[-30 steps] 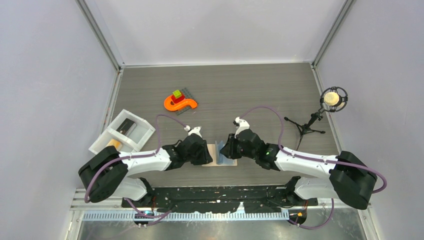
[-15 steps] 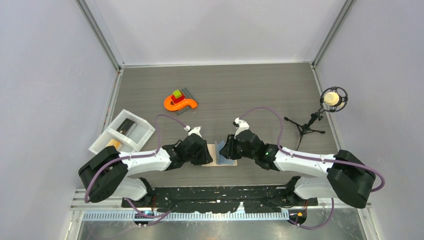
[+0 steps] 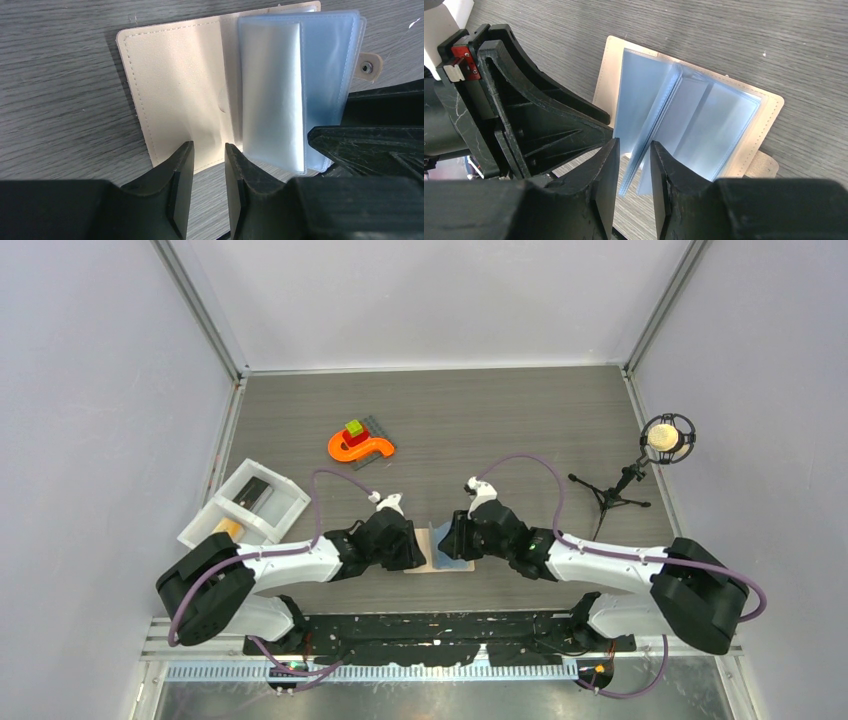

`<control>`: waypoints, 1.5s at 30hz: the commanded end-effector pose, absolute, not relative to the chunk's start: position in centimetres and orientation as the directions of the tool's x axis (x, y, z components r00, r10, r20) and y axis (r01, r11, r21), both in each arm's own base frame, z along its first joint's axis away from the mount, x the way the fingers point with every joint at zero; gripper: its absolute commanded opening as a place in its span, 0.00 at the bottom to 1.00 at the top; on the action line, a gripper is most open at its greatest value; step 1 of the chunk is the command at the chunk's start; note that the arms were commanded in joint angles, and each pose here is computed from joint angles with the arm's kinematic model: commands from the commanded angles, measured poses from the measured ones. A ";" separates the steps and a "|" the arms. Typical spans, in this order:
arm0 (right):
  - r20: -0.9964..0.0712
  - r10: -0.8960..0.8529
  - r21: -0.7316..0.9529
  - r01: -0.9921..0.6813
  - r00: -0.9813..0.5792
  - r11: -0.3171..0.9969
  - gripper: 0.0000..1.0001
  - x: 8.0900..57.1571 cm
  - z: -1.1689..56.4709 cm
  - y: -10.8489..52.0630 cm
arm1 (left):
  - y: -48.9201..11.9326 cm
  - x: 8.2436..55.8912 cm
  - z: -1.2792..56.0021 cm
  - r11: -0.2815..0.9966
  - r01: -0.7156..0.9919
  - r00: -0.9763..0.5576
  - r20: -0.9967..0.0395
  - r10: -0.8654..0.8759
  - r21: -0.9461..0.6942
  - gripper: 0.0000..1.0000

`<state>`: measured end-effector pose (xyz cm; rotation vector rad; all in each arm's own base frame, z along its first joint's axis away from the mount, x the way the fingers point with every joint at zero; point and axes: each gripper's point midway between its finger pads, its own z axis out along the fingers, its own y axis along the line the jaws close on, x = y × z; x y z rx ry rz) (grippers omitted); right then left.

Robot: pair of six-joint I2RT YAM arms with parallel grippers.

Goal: Take the credit cards out of the card holder
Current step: Open the card holder at the center of the board.

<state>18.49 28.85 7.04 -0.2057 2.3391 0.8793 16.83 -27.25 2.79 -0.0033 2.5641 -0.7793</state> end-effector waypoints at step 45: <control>-0.612 0.063 0.438 -0.272 -0.788 0.857 0.57 19.6 5.4 27.0 | -26.6 15.5 1.8 0.846 0.114 -0.914 -0.389 -0.116 -0.521 0.32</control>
